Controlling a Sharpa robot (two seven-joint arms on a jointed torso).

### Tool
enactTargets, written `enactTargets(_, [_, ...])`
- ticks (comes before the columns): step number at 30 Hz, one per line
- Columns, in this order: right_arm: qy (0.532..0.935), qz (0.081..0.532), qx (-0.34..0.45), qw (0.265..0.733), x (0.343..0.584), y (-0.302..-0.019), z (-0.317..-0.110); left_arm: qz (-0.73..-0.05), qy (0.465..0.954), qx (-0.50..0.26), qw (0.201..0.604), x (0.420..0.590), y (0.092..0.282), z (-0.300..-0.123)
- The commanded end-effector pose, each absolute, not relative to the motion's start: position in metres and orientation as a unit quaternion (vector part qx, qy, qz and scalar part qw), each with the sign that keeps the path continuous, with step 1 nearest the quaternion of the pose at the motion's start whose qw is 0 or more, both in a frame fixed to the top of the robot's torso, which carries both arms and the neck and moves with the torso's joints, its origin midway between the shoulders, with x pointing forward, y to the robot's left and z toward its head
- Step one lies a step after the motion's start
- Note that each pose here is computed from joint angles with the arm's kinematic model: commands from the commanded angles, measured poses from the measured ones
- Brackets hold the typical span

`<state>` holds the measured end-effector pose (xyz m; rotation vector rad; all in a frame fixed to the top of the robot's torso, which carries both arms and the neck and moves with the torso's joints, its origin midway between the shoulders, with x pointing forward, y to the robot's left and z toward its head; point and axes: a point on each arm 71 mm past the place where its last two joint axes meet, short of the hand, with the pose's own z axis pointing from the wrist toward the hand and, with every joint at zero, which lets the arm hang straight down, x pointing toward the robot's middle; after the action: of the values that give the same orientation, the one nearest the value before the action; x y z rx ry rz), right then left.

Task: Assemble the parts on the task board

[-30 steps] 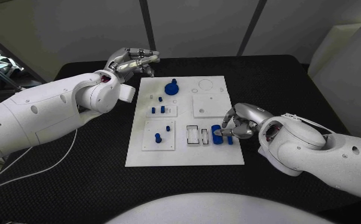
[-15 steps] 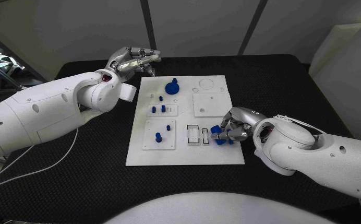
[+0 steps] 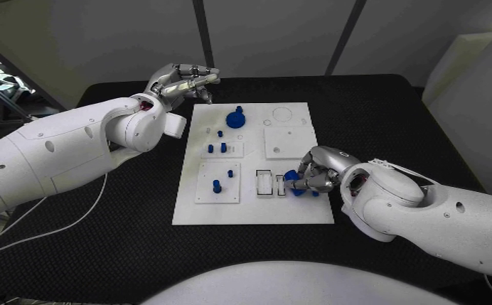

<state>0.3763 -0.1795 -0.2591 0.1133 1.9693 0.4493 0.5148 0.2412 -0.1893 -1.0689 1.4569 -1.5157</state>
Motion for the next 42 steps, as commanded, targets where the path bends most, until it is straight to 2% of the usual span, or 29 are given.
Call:
enactTargets(1, [0.81, 0.178, 0.092, 0.552, 0.375, -0.189, -0.261, -0.598, 0.571, -0.415, 0.378, 0.514, 0.24, -0.188])
enactTargets(7, [0.78, 0.223, 0.139, 0.567, 0.373, -0.193, -0.254, -0.598, 0.572, -0.415, 0.378, 0.515, 0.24, -0.188])
enactTargets(12, [0.779, 0.253, 0.162, 0.55, 0.369, -0.19, -0.252, -0.597, 0.572, -0.416, 0.378, 0.515, 0.241, -0.189])
enactTargets(22, [0.783, 0.285, 0.165, 0.528, 0.364, -0.173, -0.248, -0.598, 0.573, -0.416, 0.377, 0.515, 0.24, -0.189])
enactTargets(30, [0.815, 0.277, 0.142, 0.489, 0.363, -0.156, -0.256, -0.599, 0.574, -0.415, 0.375, 0.515, 0.239, -0.189])
enactTargets(42, [0.824, 0.257, 0.14, 0.485, 0.37, -0.145, -0.262, -0.599, 0.576, -0.415, 0.371, 0.514, 0.237, -0.189])
